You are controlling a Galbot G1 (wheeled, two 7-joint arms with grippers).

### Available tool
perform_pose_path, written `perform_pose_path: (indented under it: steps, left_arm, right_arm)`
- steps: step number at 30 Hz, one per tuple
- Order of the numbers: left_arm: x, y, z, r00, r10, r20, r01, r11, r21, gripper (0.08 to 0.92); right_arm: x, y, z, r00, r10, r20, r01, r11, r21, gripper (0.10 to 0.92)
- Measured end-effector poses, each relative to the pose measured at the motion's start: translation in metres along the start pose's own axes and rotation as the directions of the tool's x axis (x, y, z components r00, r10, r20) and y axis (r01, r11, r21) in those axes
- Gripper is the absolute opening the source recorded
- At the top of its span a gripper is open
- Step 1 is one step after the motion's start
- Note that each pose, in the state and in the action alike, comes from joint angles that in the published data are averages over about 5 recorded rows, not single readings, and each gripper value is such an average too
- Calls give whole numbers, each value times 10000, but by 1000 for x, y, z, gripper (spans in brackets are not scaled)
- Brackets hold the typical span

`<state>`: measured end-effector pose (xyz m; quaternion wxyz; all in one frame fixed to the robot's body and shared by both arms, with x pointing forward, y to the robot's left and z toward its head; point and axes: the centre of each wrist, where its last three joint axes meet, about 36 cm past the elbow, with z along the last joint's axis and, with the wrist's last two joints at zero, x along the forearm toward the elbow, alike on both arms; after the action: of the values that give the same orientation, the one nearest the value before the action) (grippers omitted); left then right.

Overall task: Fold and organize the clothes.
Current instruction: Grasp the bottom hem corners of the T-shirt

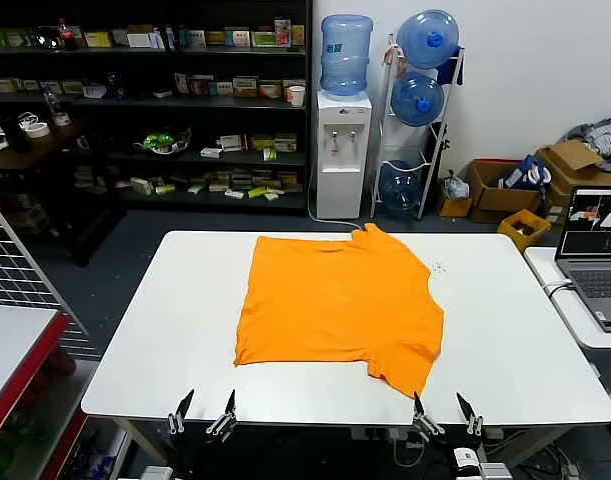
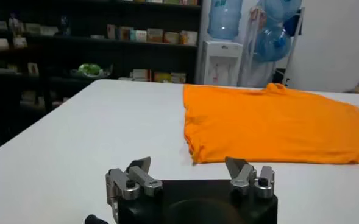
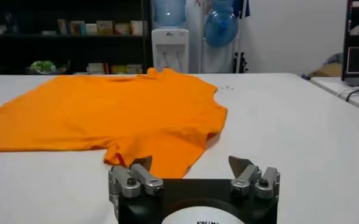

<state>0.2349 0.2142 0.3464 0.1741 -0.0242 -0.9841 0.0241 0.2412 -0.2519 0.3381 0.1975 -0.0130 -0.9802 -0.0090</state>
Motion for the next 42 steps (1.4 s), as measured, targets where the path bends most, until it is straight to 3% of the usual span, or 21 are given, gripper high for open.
perform_pose_path:
  steps: [11,23,27,42]
  left_arm:
    - [-11,-7,-2,9995,293,-111,-289,9990,348,823]
    - [-75,-19,-5,9991,413,-80,-411,9986,326,823]
    - [-92,-19,-4,9991,374,-216,-371,9992,158,764]
    - [-122,-21,8,9970,243,-734,-250,9997,-81,334]
  right_arm:
    - [-18,11,-3,10000,17,-42,-17,10000,28,823]
    - [-54,36,2,9982,212,-552,-207,9997,97,814]
    - [-60,40,5,9973,256,-693,-246,9996,147,732]
    - [-61,41,7,9964,396,-751,-384,9991,174,298]
